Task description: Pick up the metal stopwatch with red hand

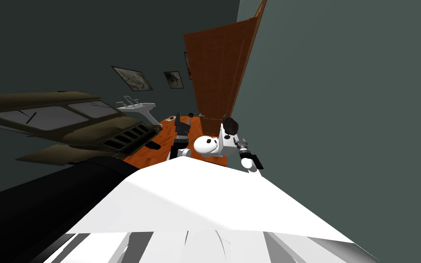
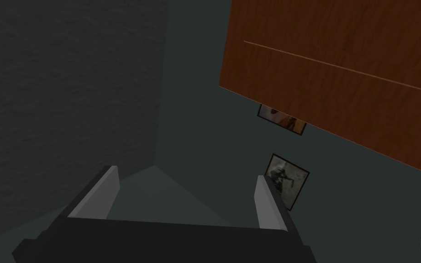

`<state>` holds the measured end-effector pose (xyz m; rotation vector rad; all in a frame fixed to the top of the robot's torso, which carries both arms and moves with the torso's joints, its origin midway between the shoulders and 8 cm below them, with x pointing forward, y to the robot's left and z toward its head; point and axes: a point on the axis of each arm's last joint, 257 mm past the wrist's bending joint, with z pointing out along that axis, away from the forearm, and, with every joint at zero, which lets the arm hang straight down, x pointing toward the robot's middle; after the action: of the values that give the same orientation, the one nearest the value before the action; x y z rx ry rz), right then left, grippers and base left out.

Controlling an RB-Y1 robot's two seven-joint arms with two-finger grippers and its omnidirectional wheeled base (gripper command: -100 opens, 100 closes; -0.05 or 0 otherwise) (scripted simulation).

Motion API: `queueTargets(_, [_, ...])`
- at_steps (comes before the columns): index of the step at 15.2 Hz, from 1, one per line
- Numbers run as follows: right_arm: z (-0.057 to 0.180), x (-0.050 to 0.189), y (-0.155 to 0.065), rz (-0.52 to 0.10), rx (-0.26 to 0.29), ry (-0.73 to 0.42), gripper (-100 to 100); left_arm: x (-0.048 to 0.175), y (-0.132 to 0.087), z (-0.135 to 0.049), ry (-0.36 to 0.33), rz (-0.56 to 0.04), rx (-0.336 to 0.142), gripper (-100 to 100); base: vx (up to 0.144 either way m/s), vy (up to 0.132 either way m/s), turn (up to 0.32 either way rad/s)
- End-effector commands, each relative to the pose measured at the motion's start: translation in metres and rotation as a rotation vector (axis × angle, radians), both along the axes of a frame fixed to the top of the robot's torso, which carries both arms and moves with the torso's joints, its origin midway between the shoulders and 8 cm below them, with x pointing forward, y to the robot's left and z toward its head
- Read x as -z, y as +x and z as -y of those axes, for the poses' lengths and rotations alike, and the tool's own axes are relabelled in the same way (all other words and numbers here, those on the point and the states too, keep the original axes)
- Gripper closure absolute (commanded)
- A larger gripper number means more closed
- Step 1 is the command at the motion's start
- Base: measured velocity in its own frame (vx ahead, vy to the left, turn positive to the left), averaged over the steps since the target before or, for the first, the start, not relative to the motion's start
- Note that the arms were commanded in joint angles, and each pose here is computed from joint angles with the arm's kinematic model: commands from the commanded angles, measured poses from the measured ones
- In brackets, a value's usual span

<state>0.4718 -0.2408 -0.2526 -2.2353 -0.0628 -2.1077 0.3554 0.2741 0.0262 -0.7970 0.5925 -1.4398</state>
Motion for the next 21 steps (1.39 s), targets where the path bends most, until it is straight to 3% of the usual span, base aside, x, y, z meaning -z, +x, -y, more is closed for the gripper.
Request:
queueTargets(1, [-0.015,0.008,0.003,-0.029,-0.011,0.101,-100,0.000,0.000,0.000,0.000,0.000,0.000,0,0.040,-0.003,-0.018])
queueTargets(6, [-0.059,0.018,0.008,-0.077,-0.029,0.340,-100,0.000,0.000,0.000,0.000,0.000,0.000,0,0.036,0.000,-0.019])
queueTargets(11, [-0.091,0.014,0.012,-0.086,-0.031,0.487,-100,0.000,0.000,0.000,0.000,0.000,0.000,0,0.017,0.000,-0.008])
queueTargets(16, [-0.093,0.013,0.014,-0.085,-0.031,0.497,-100,0.000,0.000,0.000,0.000,0.000,0.000,0,0.035,0.009,-0.016])
queueTargets(17, [-0.093,0.012,0.014,-0.085,-0.032,0.497,100,0.000,0.000,0.000,0.000,0.000,0.000,0,0.023,0.008,-0.001])
queueTargets(21, [-0.091,0.013,0.013,-0.086,-0.029,0.496,100,0.000,0.000,0.000,0.000,0.000,0.000,0,0.003,0.000,-0.007])
